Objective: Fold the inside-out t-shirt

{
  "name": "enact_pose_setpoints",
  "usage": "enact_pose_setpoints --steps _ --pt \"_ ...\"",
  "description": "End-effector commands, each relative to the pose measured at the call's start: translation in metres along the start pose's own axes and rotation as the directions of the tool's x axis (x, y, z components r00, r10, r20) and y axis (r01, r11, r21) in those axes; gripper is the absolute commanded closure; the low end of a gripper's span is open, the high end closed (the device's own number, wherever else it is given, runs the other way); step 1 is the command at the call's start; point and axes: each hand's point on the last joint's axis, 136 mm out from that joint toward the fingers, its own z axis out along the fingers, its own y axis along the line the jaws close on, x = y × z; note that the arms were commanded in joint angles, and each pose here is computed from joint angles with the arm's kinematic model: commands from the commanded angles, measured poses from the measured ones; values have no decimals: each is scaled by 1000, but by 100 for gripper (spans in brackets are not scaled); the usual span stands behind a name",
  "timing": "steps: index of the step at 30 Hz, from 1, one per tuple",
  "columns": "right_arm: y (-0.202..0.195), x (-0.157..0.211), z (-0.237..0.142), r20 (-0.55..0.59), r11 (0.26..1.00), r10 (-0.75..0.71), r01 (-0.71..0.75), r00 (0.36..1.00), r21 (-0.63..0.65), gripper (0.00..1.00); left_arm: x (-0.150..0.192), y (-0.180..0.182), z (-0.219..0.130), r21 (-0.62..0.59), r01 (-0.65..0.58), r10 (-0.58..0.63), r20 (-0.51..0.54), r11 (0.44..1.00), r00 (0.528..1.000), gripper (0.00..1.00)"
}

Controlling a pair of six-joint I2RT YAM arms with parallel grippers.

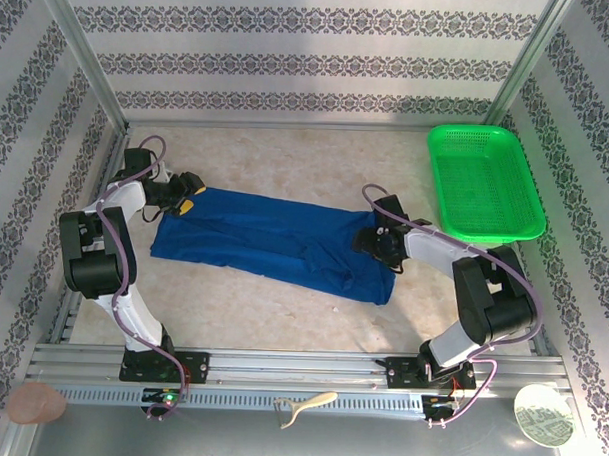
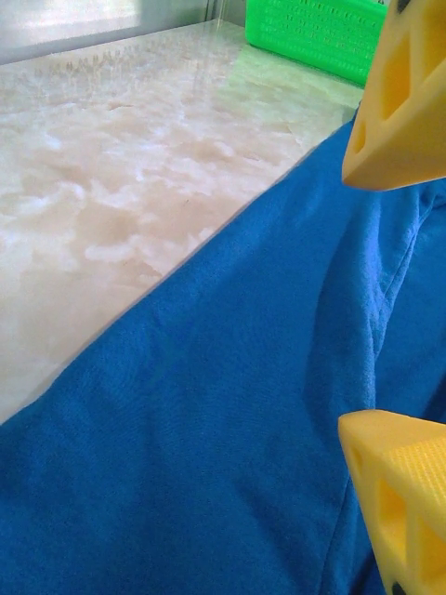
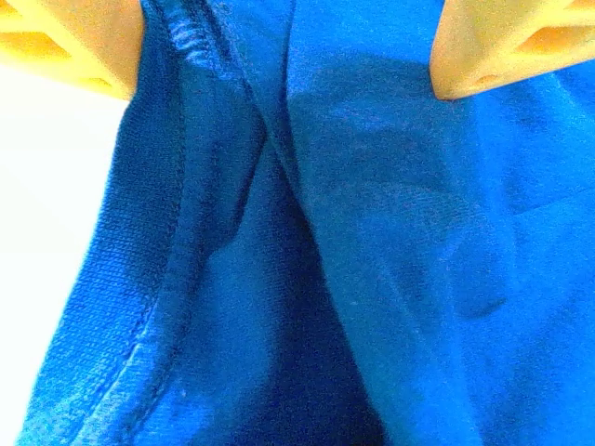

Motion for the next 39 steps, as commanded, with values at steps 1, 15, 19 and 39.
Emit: enact_pose_setpoints --steps 1,15,19,39 --pt "38 17 12 -83 989 -3 -10 997 -146 24 7 3 6 2 4 -4 -28 1000 1000 36" --pt "55 -17 15 57 981 31 -20 998 -193 88 -6 20 21 -72 -18 15 -43 997 999 36" --pt "47 -22 11 41 976 56 -46 998 -212 100 -6 35 31 -119 -32 24 -67 992 997 36" --pt "-55 -76 -53 87 978 194 -185 977 -99 100 107 14 40 -87 -19 8 -121 996 993 35"
